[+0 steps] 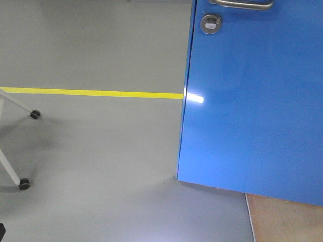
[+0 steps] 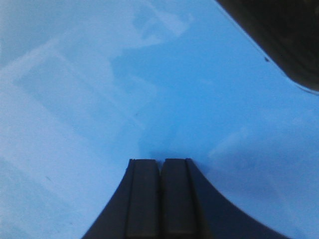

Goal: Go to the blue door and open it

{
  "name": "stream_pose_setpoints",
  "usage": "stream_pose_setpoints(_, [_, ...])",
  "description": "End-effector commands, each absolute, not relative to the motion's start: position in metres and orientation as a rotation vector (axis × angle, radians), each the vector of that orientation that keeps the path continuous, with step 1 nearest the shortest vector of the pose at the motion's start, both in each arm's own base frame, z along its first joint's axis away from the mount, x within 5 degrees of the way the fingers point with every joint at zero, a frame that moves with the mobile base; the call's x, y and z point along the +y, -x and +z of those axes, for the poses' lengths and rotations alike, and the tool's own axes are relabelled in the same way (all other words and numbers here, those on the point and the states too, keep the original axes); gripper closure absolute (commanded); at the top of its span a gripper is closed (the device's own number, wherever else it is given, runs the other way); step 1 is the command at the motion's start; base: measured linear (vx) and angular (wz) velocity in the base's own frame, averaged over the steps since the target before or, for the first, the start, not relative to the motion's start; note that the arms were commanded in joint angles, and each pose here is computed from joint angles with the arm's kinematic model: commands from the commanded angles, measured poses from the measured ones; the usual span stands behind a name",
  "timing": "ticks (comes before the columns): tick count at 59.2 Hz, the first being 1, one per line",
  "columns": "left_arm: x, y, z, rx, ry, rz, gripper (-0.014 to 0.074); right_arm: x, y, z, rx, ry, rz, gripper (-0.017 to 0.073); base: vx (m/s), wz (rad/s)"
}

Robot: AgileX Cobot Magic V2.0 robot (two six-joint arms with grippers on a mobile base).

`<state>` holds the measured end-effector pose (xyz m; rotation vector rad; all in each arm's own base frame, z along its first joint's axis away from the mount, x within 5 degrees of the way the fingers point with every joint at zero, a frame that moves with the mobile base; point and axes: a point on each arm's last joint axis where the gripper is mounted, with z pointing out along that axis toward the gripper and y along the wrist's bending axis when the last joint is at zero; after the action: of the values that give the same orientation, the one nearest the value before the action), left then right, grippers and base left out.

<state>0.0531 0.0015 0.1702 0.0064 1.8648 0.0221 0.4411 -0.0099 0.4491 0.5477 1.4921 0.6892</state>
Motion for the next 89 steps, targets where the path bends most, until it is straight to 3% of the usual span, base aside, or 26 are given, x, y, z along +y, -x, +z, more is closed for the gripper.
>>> stream_pose_setpoints(1, [0.001, -0.053, 0.189, 1.735, -0.004, 0.012, 0.0523, -0.018, -0.420, 0.487, 1.346, -0.503, 0.620, 0.0564, 0.00, 0.00])
stream_pose_setpoints(29, [0.001, -0.053, 0.189, 1.735, -0.004, 0.012, 0.0523, -0.017, -0.420, 0.488, 1.349, -0.484, 0.599, 0.0564, 0.00, 0.00])
stream_pose_setpoints(47, [0.001, -0.053, 0.189, 1.735, -0.004, 0.012, 0.0523, 0.003, -0.378, 0.525, 1.367, -0.262, 0.457, 0.0564, 0.00, 0.00])
stream_pose_setpoints(66, [0.001, -0.053, 0.189, 1.735, -0.004, 0.012, 0.0523, 0.007, -0.335, 0.534, 1.601, -0.025, 0.178, 0.0564, 0.00, 0.00])
stream_pose_setpoints(89, [0.001, -0.053, 0.189, 1.735, -0.004, 0.012, 0.0523, -0.002, -0.263, 0.482, 1.409, -0.105, 0.118, 0.0564, 0.00, 0.00])
